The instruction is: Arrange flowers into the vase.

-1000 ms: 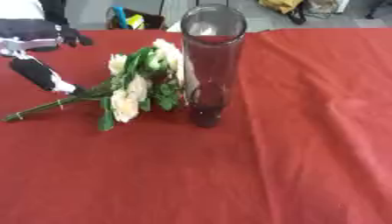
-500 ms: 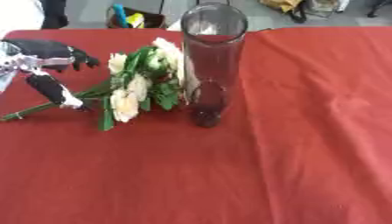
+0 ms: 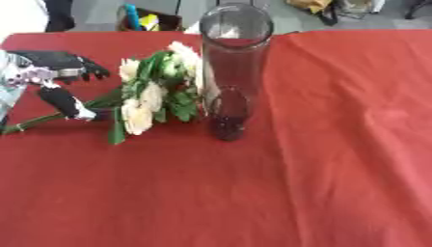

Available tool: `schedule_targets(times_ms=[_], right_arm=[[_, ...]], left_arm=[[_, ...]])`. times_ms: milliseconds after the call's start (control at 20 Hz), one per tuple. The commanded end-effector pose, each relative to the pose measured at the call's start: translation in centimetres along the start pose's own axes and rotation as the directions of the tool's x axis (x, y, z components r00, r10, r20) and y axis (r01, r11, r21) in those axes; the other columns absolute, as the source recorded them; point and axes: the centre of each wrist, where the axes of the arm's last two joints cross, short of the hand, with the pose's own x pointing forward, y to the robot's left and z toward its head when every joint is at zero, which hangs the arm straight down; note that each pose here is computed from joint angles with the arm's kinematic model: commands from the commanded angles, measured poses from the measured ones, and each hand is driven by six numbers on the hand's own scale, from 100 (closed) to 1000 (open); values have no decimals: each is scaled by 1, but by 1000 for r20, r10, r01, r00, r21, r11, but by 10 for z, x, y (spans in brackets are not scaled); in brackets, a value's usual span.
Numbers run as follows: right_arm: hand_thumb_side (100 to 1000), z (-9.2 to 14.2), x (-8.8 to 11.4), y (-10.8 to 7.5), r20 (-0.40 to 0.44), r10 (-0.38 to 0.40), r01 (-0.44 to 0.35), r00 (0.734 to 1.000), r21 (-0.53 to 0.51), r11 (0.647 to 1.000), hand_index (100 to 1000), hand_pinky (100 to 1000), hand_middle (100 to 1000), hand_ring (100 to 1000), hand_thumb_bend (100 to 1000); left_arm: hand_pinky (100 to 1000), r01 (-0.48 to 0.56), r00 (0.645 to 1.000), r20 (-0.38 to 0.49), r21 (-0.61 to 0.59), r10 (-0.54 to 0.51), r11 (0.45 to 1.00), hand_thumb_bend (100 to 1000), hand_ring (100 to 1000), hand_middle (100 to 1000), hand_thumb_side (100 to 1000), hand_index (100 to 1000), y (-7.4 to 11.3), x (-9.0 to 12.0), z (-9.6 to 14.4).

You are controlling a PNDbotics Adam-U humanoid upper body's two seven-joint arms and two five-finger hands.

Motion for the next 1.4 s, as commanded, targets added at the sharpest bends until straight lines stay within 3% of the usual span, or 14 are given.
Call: schedule_targets(times_ms=[50, 250, 800, 1050, 1400], right_arm=[[987, -5, 3, -1, 22, -7, 7, 1000, -4, 1000, 888, 919, 737, 857, 100], [988, -5, 3, -1, 21, -10, 10, 1000, -8, 1000, 889, 920, 737, 858, 100], [985, -2, 3, 1, 5, -9, 9, 1000, -3, 1000, 890, 925, 737, 862, 100], [986, -2, 3, 2, 2, -12, 12, 1000, -1, 1000, 890, 926, 736, 863, 100], [985, 0, 3, 3, -4, -14, 14, 1000, 2, 1000, 891, 928, 735, 864, 100]], left_arm=[[613, -9, 999, -40, 42, 10, 999, 466, 791, 826, 573, 970, 7, -10, 5], [608, -25, 998, -52, 18, 26, 1000, 460, 786, 824, 562, 968, -1, -13, 1], [432, -72, 996, -43, 66, 74, 995, 404, 593, 688, 536, 847, -4, -13, -1], [361, -94, 994, -52, 97, 99, 991, 286, 535, 629, 510, 800, -5, -12, -2], [346, -118, 990, -63, 117, 126, 986, 100, 522, 617, 455, 782, -8, -12, -5]])
